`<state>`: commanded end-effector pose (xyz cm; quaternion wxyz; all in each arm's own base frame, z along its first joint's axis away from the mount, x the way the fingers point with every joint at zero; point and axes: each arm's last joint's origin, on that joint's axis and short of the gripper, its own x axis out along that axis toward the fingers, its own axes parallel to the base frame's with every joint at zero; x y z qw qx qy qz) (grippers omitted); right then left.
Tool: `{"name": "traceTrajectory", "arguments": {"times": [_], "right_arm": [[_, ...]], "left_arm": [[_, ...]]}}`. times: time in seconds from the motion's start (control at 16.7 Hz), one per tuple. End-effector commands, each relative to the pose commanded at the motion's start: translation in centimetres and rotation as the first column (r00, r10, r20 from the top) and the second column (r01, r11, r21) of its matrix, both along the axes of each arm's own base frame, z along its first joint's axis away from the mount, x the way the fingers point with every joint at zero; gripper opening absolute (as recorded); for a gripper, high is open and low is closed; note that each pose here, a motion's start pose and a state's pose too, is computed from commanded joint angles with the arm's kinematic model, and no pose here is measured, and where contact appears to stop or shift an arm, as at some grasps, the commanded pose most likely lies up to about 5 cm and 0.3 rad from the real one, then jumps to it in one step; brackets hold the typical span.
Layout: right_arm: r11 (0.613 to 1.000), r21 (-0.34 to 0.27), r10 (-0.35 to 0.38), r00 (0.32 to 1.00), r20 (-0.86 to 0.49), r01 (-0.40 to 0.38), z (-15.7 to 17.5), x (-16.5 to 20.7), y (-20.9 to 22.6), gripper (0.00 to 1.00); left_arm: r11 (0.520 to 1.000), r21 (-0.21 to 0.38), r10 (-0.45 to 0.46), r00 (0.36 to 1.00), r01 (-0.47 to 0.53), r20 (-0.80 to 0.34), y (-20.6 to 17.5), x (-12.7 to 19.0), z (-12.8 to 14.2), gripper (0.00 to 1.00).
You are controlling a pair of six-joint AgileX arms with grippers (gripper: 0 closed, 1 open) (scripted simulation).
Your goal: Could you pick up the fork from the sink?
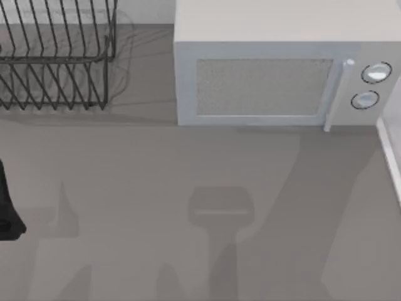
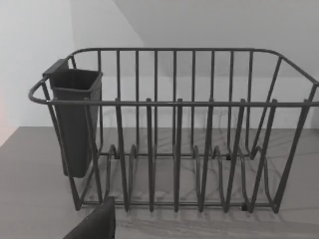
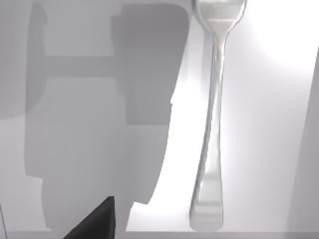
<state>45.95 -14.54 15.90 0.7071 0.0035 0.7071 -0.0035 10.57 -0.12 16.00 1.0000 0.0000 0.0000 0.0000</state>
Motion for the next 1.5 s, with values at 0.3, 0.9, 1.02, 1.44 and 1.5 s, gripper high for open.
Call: {"name": "traceTrajectory", "arguments": {"times": [0.3,0.9,1.02,1.44,1.5], "right_arm": [[1.0,0.001,0.005,1.0,-0.003,-0.005,-0.7,0.1,0.2,1.0],[1.0,-0.001,0.0,1.0,0.003,0.0,-14.4,0.1,0.0,1.0],[1.0,0.0,0.0,1.0,0.0,0.0,-14.8,0.0,0.0,1.0],[1.0,0.0,0.0,1.0,0.0,0.0,-14.8,0.0,0.0,0.62],[1.0,0.0,0.0,1.0,0.0,0.0,-14.8,0.0,0.0,0.55]], "left_arm": [[1.0,0.0,0.0,1.0,0.0,0.0,0.0,0.0,0.0,1.0],[1.0,0.0,0.0,1.0,0.0,0.0,0.0,0.0,0.0,1.0],[1.0,0.0,0.0,1.0,0.0,0.0,0.0,0.0,0.0,1.0],[1.0,0.0,0.0,1.0,0.0,0.0,0.0,0.0,0.0,1.0],[1.0,0.0,0.0,1.0,0.0,0.0,0.0,0.0,0.0,1.0]]}}
